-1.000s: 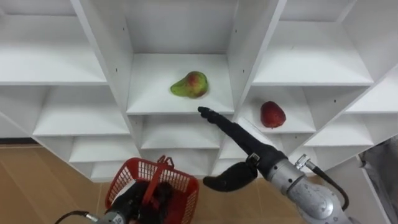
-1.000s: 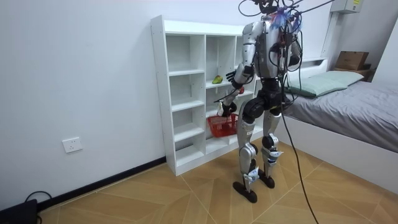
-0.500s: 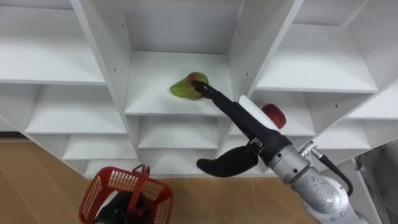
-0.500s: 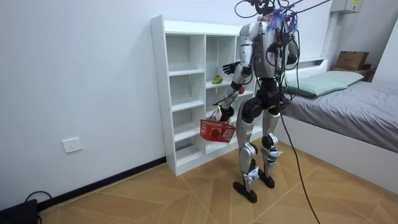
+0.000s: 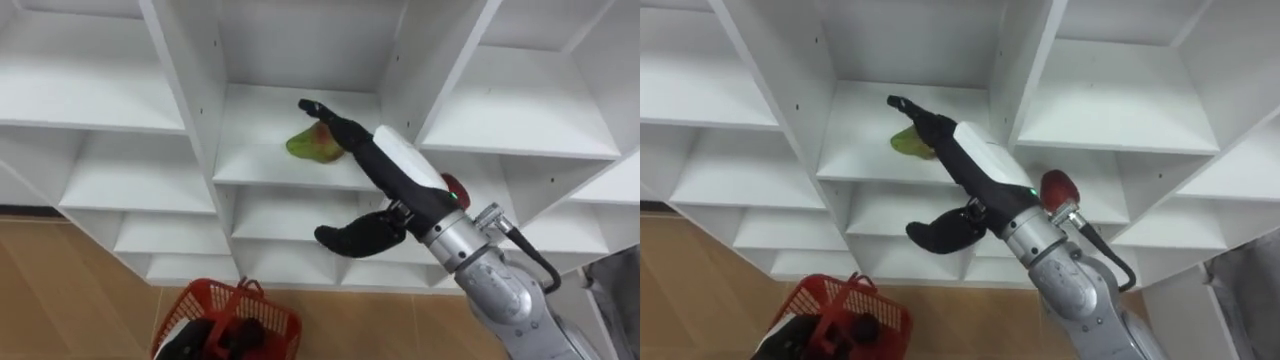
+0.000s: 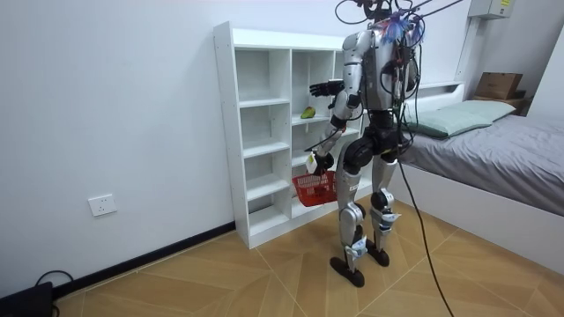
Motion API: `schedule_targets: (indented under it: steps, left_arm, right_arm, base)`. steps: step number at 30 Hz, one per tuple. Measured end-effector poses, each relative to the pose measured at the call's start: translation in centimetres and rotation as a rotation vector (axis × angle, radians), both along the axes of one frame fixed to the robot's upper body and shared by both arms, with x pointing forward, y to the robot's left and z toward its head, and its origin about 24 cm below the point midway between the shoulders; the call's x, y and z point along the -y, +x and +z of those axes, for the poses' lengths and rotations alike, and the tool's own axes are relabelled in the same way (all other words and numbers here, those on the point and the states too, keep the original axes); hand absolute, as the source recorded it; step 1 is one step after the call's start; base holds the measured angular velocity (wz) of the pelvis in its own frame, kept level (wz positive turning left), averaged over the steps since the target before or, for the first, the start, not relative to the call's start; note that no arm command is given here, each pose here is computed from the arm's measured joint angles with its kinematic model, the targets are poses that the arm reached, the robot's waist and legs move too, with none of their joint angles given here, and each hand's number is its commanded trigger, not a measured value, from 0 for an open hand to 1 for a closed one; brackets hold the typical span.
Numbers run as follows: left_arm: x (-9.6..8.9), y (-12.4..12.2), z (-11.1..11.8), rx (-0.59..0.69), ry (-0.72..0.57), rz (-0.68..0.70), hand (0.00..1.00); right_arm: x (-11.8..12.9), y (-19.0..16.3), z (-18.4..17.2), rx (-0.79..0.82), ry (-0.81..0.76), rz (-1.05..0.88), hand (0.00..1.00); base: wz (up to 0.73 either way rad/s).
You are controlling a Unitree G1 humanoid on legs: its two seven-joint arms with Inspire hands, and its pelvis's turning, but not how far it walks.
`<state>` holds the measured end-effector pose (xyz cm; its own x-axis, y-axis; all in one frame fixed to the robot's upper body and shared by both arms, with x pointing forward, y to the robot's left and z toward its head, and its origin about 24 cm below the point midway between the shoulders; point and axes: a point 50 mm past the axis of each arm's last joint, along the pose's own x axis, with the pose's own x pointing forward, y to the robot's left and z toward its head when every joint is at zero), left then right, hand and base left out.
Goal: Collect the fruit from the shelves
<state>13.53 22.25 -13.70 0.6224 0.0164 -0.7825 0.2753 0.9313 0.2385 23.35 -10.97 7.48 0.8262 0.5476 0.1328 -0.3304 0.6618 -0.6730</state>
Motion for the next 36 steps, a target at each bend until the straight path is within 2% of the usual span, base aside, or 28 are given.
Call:
schedule_targets:
  steps: [13,25,36]
  left_arm:
    - [-0.2,0.3,0.2,0.003,0.016,-0.024,1.0]
    - [-0.7,1.3,1.0,0.056,0.02,-0.003,1.0]
    - [-1.5,0.9,1.0,0.024,0.041,0.0,1.0]
  right_arm:
    - [-0.1,0.8,1.2,0.082,-0.009,-0.021,0.0]
    - [0.5,1.8,2.6,0.144,0.014,-0.048,0.0]
    - [3.2,4.3,2.5,0.098,0.083,-0.185,0.0]
  base:
    - [0.03]
    - [0.01]
    - [0.05]
